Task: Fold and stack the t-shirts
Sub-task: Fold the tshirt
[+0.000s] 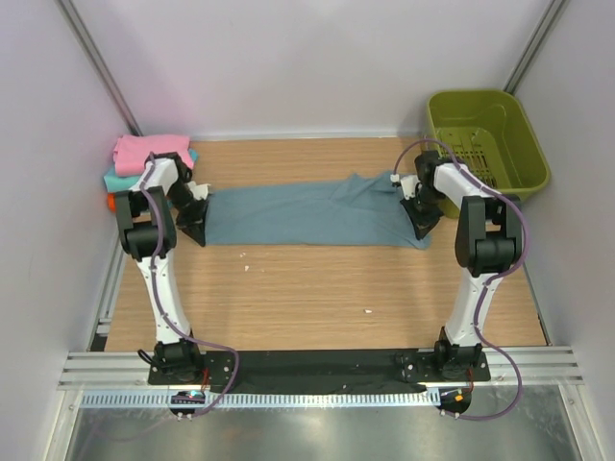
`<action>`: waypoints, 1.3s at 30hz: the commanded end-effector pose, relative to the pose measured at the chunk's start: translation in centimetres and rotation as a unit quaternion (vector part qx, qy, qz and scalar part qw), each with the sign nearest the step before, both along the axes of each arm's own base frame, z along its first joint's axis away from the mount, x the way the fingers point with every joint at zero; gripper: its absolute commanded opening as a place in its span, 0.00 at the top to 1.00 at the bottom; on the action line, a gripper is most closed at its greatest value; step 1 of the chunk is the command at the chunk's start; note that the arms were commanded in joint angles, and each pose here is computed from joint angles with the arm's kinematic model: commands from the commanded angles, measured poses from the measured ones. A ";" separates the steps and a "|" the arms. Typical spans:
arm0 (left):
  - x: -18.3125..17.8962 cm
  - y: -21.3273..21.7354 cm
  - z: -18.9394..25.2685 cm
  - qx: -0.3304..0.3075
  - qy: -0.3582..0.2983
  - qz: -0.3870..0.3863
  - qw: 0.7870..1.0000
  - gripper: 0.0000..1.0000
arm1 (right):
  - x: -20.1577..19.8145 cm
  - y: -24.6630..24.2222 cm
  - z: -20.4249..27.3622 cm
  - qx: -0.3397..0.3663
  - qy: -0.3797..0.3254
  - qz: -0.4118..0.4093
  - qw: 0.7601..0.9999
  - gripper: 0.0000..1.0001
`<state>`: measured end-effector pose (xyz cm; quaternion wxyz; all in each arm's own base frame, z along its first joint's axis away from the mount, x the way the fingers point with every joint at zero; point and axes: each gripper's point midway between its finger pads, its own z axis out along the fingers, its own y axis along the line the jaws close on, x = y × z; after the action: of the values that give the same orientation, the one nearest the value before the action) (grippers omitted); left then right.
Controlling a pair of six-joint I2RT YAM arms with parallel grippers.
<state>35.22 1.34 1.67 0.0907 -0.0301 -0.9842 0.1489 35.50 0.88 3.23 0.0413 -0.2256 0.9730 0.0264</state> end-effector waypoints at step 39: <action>4.7 -7.7 9.4 -0.080 -0.222 -0.080 0.968 0.00 | 10.6 11.3 10.2 0.128 -0.231 -0.053 0.963 0.43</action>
<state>38.33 -4.03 10.86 -0.0849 -0.1273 -0.9696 0.1910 44.88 8.47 13.73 0.2814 -0.1682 0.9423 0.0675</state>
